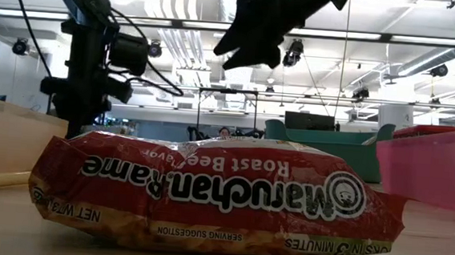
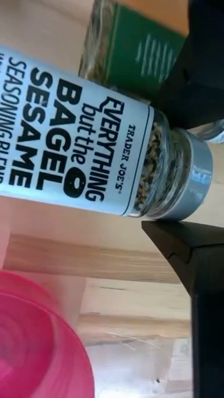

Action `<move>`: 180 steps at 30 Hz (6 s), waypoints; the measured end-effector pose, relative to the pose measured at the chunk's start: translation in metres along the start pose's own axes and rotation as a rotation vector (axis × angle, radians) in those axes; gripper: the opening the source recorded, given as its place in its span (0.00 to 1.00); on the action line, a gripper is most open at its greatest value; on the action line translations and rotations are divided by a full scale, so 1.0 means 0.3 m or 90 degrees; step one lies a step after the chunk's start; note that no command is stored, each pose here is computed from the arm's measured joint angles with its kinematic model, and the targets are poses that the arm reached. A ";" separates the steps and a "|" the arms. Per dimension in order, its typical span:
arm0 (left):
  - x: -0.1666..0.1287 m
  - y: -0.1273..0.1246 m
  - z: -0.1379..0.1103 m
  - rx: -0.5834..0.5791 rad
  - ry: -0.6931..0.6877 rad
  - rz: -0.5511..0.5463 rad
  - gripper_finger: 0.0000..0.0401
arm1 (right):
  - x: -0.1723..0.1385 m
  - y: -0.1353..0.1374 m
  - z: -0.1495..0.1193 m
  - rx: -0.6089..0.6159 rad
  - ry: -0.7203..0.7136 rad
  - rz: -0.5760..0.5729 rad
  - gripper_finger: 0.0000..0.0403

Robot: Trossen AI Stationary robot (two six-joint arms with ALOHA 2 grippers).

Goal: Pick & Place Food Item
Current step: Put the white seasoning bottle into the pink bin

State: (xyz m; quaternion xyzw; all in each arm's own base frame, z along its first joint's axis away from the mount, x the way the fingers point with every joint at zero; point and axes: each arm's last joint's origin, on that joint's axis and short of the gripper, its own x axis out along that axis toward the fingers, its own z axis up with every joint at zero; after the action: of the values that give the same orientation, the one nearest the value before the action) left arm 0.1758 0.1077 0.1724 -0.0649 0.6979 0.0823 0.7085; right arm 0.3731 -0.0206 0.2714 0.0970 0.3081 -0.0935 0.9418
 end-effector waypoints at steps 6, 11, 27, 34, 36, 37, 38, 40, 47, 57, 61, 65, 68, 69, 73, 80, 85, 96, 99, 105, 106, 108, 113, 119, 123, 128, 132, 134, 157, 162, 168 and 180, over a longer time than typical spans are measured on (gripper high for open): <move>-0.056 -0.002 0.023 -0.042 -0.022 -0.069 0.47 | -0.023 0.033 0.046 -0.118 -0.030 0.013 0.63; -0.120 -0.005 0.054 -0.068 -0.064 -0.155 0.47 | -0.043 0.074 0.071 -0.269 -0.053 0.025 0.63; -0.387 -0.093 0.191 0.022 -0.270 -0.355 0.47 | -0.114 0.186 0.144 -0.515 -0.119 -0.054 0.63; -0.419 -0.130 0.208 0.046 -0.283 -0.348 0.47 | -0.140 0.195 0.184 -0.470 -0.147 -0.048 0.63; -0.420 -0.130 0.210 0.041 -0.285 -0.349 0.47 | -0.145 0.198 0.190 -0.469 -0.152 -0.047 0.63; -0.420 -0.130 0.210 0.029 -0.282 -0.352 0.47 | -0.145 0.200 0.189 -0.471 -0.152 -0.046 0.63; -0.420 -0.130 0.210 0.009 -0.277 -0.356 0.47 | -0.146 0.202 0.188 -0.476 -0.150 -0.046 0.63; -0.421 -0.129 0.212 -0.047 -0.264 -0.368 0.47 | -0.145 0.207 0.179 -0.496 -0.135 -0.043 0.63; -0.430 -0.131 0.227 -0.221 -0.233 -0.448 0.47 | -0.151 0.226 0.145 -0.701 -0.057 -0.145 0.63; -0.447 -0.137 0.249 -0.305 -0.224 -0.536 0.47 | -0.157 0.237 0.142 -0.824 -0.028 -0.204 0.63; -0.445 -0.135 0.250 -0.342 -0.218 -0.519 0.47 | -0.156 0.233 0.143 -0.824 -0.026 -0.206 0.63; -0.444 -0.135 0.250 -0.365 -0.214 -0.511 0.47 | -0.127 0.222 0.140 -0.815 -0.017 -0.206 0.63; -0.443 -0.135 0.250 -0.368 -0.212 -0.511 0.47 | -0.080 0.229 0.134 -0.847 0.005 -0.202 0.63; -0.443 -0.137 0.250 -0.368 -0.211 -0.511 0.47 | -0.064 0.234 0.134 -0.858 0.011 -0.201 0.63; -0.438 -0.146 0.243 -0.371 -0.190 -0.506 0.47 | -0.023 0.250 0.160 -0.855 0.022 -0.238 0.63; -0.432 -0.162 0.236 -0.367 -0.176 -0.481 0.47 | 0.006 0.267 0.196 -0.840 0.075 -0.203 0.63; -0.427 -0.165 0.227 -0.352 -0.163 -0.473 0.47 | 0.047 0.273 0.197 -0.832 0.126 -0.180 0.63; -0.430 -0.170 0.212 -0.276 -0.158 -0.497 0.47 | 0.042 0.292 0.214 -0.832 0.127 -0.175 0.63; -0.435 -0.175 0.210 -0.248 -0.162 -0.519 0.47 | 0.035 0.297 0.210 -0.842 0.133 -0.170 0.63; -0.437 -0.178 0.208 -0.231 -0.162 -0.537 0.47 | 0.034 0.302 0.207 -0.856 0.134 -0.167 0.63; -0.437 -0.178 0.208 -0.231 -0.162 -0.537 0.47 | 0.034 0.302 0.207 -0.857 0.135 -0.167 0.63; -0.438 -0.179 0.208 -0.230 -0.162 -0.539 0.47 | 0.034 0.303 0.207 -0.856 0.134 -0.167 0.61; -0.439 -0.179 0.209 -0.227 -0.164 -0.546 0.47 | 0.032 0.304 0.207 -0.851 0.132 -0.164 0.52; -0.441 -0.183 0.210 -0.223 -0.160 -0.561 0.47 | 0.031 0.305 0.205 -0.822 0.130 -0.165 0.53; -0.447 -0.186 0.215 -0.206 -0.170 -0.587 0.47 | 0.031 0.306 0.204 -0.824 0.131 -0.165 0.67; -0.460 -0.195 0.223 -0.178 -0.188 -0.622 0.47 | 0.038 0.300 0.198 -0.825 0.141 -0.171 0.70; -0.462 -0.197 0.225 -0.186 -0.188 -0.620 0.47 | 0.036 0.299 0.200 -0.824 0.146 -0.201 0.55; -0.461 -0.197 0.227 -0.189 -0.196 -0.601 0.47 | 0.038 0.295 0.199 -0.814 0.147 -0.199 0.46; -0.458 -0.187 0.224 -0.245 -0.179 -0.587 0.47 | 0.022 0.333 0.194 -0.805 0.138 -0.237 0.74; -0.460 -0.186 0.225 -0.241 -0.180 -0.597 0.47 | 0.022 0.328 0.194 -0.805 0.145 -0.250 0.55; -0.461 -0.187 0.226 -0.237 -0.184 -0.600 0.47 | 0.021 0.330 0.193 -0.804 0.147 -0.259 0.49; -0.485 -0.187 0.219 -0.201 -0.222 -0.614 0.65 | -0.007 0.336 0.204 -0.699 0.118 -0.277 0.49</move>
State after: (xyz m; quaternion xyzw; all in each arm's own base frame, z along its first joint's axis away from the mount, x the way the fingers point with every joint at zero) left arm 0.2499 0.0628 0.3177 -0.4694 0.4398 -0.1390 0.7530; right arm 0.4295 0.0621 0.3336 -0.4615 0.4048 -0.1026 0.7827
